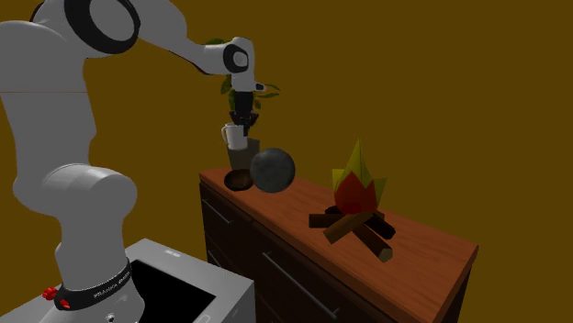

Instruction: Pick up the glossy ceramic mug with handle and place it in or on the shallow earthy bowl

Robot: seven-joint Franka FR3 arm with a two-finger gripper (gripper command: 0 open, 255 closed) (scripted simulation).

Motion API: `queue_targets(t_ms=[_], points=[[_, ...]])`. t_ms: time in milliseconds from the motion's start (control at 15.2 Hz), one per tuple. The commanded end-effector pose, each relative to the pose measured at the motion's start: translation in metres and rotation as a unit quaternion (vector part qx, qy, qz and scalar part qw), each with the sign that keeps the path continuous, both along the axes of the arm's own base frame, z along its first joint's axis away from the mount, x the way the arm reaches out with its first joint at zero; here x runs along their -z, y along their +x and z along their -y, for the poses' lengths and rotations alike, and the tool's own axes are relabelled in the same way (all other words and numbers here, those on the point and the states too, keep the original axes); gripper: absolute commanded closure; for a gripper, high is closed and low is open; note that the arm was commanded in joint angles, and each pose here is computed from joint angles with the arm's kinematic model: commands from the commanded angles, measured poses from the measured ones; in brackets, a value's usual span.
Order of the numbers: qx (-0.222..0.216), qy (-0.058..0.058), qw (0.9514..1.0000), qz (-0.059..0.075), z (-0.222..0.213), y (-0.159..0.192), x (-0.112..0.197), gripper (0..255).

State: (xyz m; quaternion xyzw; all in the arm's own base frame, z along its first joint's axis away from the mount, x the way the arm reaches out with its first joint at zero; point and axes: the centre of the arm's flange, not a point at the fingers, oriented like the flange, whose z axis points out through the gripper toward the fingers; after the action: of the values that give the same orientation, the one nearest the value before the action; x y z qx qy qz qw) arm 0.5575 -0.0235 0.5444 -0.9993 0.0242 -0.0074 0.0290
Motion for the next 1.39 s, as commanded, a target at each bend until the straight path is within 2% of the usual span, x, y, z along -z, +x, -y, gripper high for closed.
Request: queue_targets(t_ms=[0, 1056, 1320], points=[[0.001, 0.0, 1.0, 0.0, -0.019, 0.0, 0.006, 255], [0.001, 0.0, 1.0, 0.0, -0.019, 0.0, 0.09, 255], [0.001, 0.0, 1.0, 0.0, -0.019, 0.0, 0.094, 255]])
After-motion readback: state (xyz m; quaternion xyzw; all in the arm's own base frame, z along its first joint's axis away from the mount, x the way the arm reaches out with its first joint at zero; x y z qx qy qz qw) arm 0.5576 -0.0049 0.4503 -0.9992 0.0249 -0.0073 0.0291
